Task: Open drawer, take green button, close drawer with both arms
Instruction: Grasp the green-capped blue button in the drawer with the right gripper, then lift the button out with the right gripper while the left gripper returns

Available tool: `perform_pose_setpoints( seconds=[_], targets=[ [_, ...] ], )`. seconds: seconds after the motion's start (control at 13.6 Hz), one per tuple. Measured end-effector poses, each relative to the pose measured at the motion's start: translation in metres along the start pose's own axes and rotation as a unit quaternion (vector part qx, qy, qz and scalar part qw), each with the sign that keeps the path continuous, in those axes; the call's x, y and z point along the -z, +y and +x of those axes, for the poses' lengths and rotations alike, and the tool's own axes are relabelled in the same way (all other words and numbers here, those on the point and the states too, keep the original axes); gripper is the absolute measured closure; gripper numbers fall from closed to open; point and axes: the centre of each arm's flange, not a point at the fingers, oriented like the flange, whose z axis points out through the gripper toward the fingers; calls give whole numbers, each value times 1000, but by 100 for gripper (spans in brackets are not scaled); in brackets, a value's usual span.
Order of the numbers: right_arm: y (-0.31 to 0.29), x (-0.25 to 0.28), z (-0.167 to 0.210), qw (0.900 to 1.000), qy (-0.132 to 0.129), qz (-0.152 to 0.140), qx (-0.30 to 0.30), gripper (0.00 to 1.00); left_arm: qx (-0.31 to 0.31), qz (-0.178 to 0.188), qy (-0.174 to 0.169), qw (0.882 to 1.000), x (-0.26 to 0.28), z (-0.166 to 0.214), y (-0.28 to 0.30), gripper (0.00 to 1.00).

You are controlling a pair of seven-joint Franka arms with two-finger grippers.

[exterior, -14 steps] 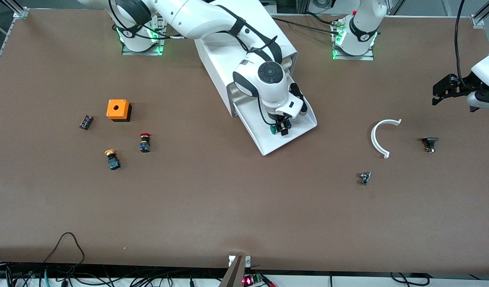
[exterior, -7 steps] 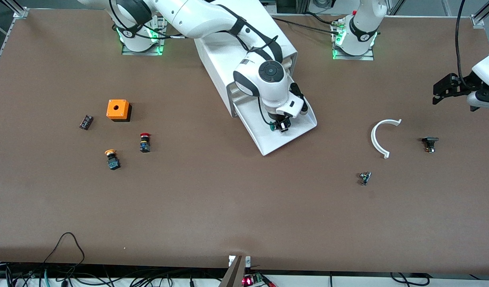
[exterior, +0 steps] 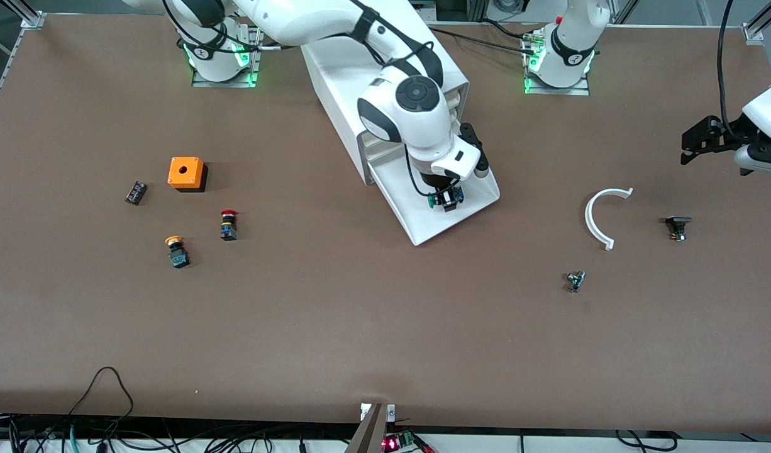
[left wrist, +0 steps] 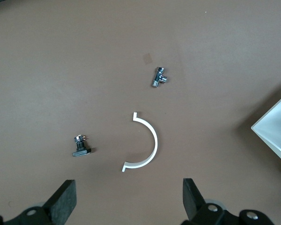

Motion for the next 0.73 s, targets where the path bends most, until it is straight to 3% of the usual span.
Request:
perform_pose_setpoints(
  seconds=[0.15, 0.37, 0.73],
  targets=[
    [21, 38, -25, 998, 5, -10, -68, 57, 0, 0, -1, 1000, 0, 0, 0, 0],
    [44, 70, -76, 977, -7, -16, -210, 57, 0, 1, 2, 1000, 2, 2, 0, 0],
    [77, 88, -170, 915, -57, -30, -399, 57, 7, -1, -7, 1000, -11, 17, 15, 0]
  ],
)
